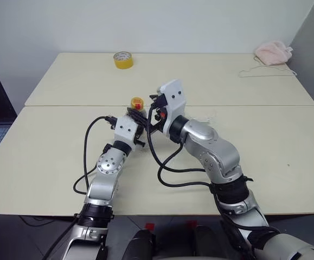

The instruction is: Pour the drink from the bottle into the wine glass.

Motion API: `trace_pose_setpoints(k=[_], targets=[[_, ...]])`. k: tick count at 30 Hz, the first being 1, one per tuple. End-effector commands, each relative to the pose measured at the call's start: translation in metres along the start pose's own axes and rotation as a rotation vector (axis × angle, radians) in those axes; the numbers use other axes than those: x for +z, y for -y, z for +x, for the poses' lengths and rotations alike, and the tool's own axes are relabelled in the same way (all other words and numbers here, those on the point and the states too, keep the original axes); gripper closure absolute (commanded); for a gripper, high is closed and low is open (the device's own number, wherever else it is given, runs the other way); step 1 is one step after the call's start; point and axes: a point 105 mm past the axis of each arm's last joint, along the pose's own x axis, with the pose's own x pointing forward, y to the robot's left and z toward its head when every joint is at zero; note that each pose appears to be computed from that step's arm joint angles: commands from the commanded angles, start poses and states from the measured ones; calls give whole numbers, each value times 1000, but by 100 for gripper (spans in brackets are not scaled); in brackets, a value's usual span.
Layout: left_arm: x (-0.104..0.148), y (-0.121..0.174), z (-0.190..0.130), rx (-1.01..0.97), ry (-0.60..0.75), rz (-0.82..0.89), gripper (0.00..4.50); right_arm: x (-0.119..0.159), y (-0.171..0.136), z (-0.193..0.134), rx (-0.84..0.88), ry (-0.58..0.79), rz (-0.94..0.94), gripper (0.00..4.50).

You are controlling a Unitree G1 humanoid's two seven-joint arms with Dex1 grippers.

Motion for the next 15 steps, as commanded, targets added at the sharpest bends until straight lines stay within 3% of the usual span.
trace_pose_setpoints(k=[1,5,10,15], targets=[[24,-3,3,15,92,23,345,22,-4,2,9,79,-19,18],[24,-3,3,15,92,22,345,21,-5,2,12,79,-15,127],[23,-3,2,20,89,16,346,20,-5,2,14,78,-10,311],[23,-5,0,31,82,-5,346,14,-1,2,71,53,-67,327]])
